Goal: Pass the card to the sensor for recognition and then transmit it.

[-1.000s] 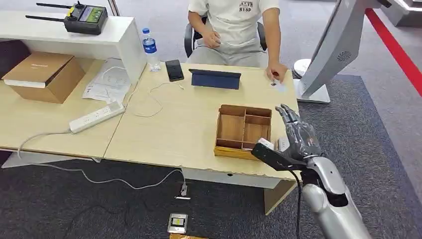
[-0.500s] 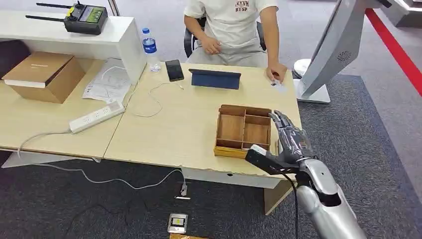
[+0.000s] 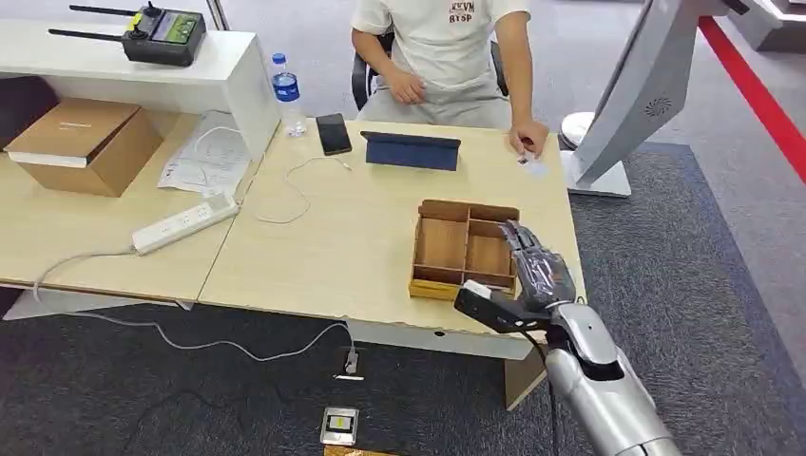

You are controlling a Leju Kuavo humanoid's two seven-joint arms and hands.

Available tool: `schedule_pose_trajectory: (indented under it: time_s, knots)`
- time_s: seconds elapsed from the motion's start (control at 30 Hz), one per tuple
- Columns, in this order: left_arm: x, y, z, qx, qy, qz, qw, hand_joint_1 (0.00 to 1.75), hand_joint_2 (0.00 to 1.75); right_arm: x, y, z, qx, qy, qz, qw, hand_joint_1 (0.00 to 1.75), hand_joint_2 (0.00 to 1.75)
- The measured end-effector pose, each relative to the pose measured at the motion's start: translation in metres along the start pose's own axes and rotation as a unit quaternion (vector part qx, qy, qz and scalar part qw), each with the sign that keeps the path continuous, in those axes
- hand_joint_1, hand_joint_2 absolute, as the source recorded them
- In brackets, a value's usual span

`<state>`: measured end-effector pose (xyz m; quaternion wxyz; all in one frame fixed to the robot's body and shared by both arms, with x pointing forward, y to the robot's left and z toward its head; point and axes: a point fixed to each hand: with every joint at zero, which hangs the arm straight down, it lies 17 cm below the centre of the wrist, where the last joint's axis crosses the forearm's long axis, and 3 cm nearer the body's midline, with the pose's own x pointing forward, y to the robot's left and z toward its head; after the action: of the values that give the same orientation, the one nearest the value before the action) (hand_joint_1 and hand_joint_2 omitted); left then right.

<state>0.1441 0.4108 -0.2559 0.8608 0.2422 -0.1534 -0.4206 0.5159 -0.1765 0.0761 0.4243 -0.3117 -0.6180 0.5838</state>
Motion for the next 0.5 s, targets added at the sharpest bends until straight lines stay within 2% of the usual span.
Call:
schedule_pose_trajectory:
  time_s: [0.5]
  knots:
    - [-0.001,0.0,0.0,0.0,0.003,-0.001,1.0,0.0,0.0,-0.003,0.021,-0.004,0.024,0.007,-0.012,1.0,0.0,1.75]
